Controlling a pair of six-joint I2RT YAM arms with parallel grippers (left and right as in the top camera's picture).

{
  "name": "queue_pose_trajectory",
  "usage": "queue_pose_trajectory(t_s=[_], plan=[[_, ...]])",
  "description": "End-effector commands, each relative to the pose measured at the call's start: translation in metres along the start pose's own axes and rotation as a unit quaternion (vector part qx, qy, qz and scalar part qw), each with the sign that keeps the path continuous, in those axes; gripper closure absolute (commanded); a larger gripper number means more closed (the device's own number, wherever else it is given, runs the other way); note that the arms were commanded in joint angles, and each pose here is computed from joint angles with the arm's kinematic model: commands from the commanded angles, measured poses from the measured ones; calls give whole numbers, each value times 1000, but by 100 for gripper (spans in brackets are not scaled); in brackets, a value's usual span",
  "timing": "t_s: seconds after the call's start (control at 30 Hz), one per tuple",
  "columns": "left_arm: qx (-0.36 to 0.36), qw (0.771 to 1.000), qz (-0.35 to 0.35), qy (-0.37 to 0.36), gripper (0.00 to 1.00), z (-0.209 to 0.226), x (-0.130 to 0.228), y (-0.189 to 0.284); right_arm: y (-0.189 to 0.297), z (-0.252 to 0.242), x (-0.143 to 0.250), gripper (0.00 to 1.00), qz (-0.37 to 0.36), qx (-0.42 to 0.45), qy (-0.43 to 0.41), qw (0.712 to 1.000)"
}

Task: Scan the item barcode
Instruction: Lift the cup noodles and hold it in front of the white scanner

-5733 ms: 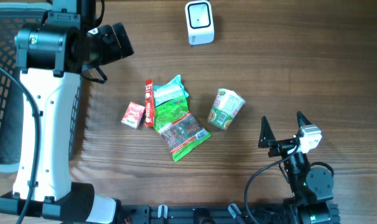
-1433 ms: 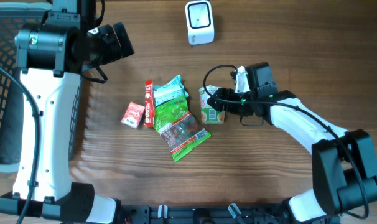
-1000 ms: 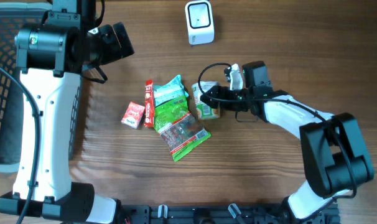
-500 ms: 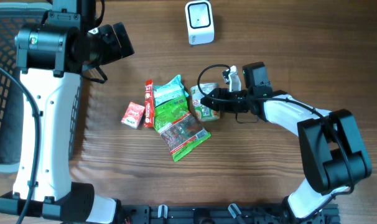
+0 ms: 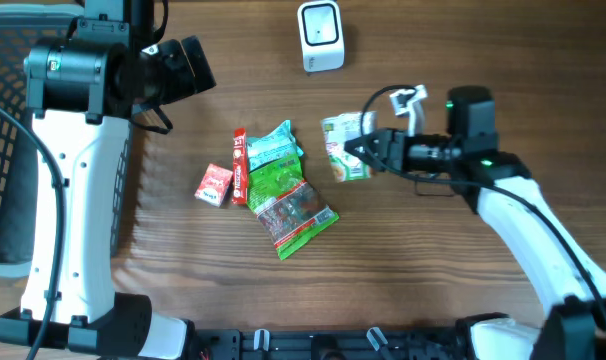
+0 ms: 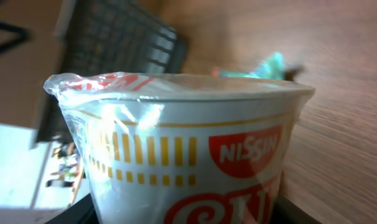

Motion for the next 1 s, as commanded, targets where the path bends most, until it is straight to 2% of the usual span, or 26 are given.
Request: queue_pose_trajectory(t_s=[0.0,0.27,0.5,0.67,0.8,0.97], plan=[[3,1000,1,-8,0,0,-1,0,24,52,0,39,0,-105,57,993],[3,1000,1,-8,0,0,-1,0,32,69,0,39,-7,-120,93,988],[3,1000,1,-8,0,0,-1,0,29,30,-20,46,-53,8,87,995],[3,1000,1,-8,0,0,-1,0,45,21,-55,50,-87,118,114,983],[3,1000,1,-8,0,0,-1,0,62,34,-89,52,-79,189,149,967],[3,1000,1,-8,0,0,-1,0,54,50,-133,53,-66,227,177,956]])
Point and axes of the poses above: each gripper's point midway between its finger pads, its own y axis back along the fingers, its own z axis along the line the jaws close on, x = y × z, the point moved 1 cm from there along y, back along the fingers, and after that the axes turned 4 degrees about y, right-handed, at the moved point
